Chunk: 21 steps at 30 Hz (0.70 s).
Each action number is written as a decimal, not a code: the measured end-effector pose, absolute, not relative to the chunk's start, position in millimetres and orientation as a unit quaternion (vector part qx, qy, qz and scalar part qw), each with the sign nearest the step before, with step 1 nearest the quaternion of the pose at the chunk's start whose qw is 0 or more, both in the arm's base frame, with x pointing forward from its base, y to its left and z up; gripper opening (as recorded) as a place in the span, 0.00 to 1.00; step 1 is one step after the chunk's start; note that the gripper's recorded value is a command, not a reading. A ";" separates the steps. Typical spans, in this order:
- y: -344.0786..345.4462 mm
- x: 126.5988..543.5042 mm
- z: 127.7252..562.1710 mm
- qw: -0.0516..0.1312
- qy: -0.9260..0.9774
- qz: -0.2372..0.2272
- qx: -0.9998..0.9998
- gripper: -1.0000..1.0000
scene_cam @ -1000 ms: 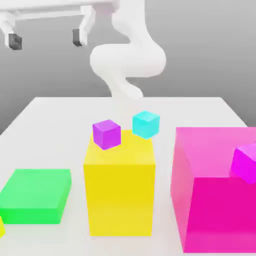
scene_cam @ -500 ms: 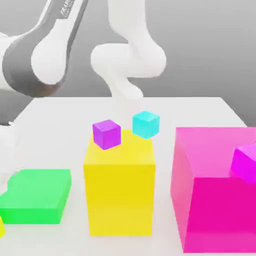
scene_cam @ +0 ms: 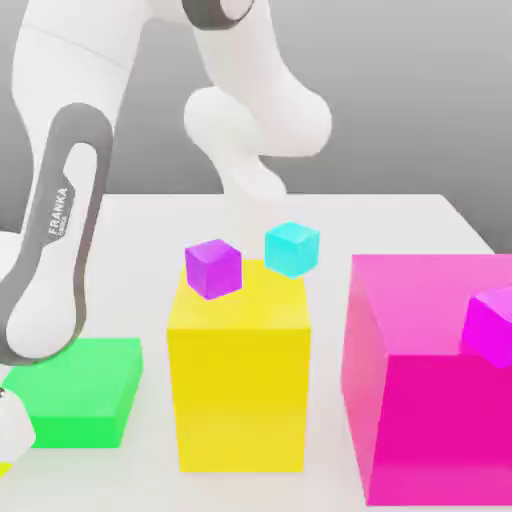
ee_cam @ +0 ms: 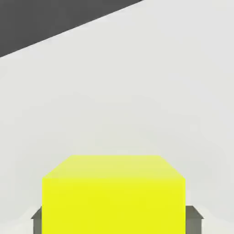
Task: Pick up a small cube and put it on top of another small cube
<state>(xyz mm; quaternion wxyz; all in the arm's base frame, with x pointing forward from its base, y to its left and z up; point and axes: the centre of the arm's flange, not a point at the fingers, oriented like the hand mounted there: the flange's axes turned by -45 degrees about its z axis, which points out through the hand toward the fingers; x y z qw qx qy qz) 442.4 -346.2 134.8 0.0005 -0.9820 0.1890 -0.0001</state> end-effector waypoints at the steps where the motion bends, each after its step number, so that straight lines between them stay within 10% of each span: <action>1: -346.3 442.6 140.3 0.000 0.189 0.000 -0.982 0.00; 21: -171.3 448.1 366.1 0.059 -0.340 -0.034 -0.938 0.00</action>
